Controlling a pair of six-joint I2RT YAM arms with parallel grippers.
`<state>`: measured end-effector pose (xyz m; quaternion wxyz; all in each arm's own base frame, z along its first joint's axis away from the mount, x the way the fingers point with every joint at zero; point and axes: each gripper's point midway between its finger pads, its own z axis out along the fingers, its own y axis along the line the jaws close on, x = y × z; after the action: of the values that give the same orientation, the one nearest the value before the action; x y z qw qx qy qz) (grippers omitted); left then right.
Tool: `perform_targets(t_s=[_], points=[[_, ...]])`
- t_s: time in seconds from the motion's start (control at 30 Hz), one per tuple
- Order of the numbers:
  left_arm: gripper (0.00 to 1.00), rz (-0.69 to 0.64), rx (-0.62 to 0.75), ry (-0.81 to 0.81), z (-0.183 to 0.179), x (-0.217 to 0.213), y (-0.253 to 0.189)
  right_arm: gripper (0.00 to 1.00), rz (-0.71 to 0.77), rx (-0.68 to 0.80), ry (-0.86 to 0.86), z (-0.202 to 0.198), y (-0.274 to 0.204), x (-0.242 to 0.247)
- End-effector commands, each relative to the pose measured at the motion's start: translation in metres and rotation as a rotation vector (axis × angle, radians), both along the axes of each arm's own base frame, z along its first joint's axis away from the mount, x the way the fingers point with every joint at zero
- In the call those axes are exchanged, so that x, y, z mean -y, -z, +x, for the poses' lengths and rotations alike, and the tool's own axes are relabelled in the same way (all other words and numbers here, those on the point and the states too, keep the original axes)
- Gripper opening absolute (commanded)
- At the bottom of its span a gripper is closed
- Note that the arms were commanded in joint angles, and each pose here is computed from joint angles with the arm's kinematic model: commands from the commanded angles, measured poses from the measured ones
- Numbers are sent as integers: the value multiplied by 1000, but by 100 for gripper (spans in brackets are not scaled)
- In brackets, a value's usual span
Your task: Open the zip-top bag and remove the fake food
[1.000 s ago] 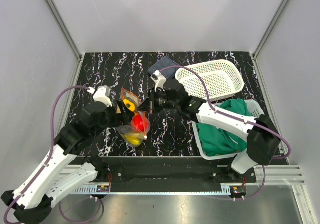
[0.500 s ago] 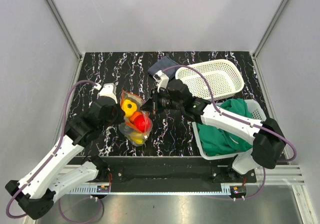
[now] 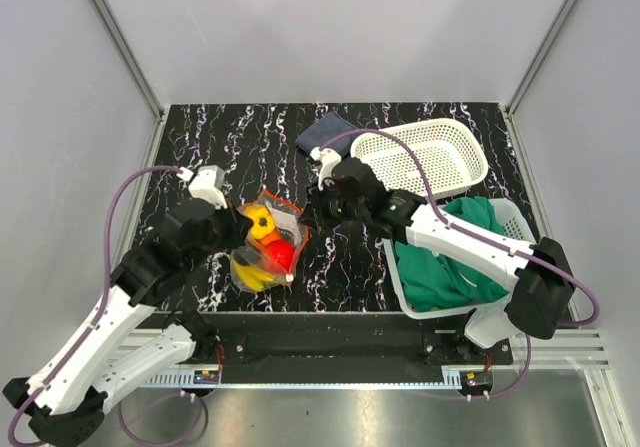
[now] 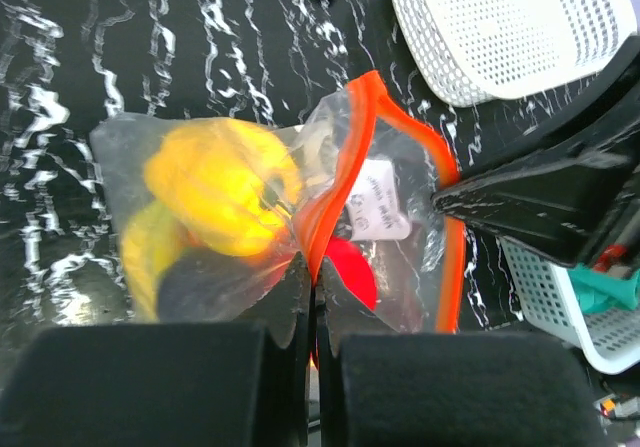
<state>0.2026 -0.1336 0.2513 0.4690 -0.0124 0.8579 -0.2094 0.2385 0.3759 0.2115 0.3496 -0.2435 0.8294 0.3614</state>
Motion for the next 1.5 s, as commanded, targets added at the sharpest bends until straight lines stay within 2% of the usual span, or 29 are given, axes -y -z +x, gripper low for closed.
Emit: perform_targets(t_s=[0.0, 0.1, 0.23, 0.4, 0.5, 0.7, 0.87, 1.0, 1.03, 1.1, 1.13, 1.27, 1.4, 1.47], points=[[0, -110, 63, 78, 10, 28, -16, 28, -34, 54, 4, 5, -27, 3], [0, -117, 71, 82, 11, 30, -16, 31, -72, 58, -8, -3, -36, 8], [0, -117, 77, 88, 12, 31, -17, 40, -75, 103, -19, -21, -57, 10], [0, -121, 83, 98, 14, 34, -16, 38, 7, 20, -100, -47, -56, -13], [0, -120, 76, 102, 15, 37, -16, 32, 25, -24, -136, -58, -42, -29], [0, -151, 72, 108, 17, 43, -16, 25, 31, -104, -159, -64, -10, -43], [0, -203, 63, 82, 21, 47, -18, 26, 27, -128, -125, -61, 14, -44], [0, -257, 52, 58, 23, 50, -19, 34, 22, -162, -87, -59, 34, -44], [0, -274, 55, 52, 24, 51, -20, 40, 11, -166, -70, -57, 39, -42], [0, -305, 42, 35, 24, 52, -16, 47, -6, -179, -43, -56, 51, -39], [0, -333, 42, 22, 25, 53, -18, 56, -17, -174, -17, -52, 57, -37], [0, -398, 35, 10, 25, 57, -12, 72, -66, -170, 25, -45, 83, -33], [0, -427, 14, 33, 27, 67, -2, 80, -85, -170, 14, -44, 100, -35], [0, -433, 6, 41, 29, 71, 3, 81, -104, -180, 5, -45, 110, -35]])
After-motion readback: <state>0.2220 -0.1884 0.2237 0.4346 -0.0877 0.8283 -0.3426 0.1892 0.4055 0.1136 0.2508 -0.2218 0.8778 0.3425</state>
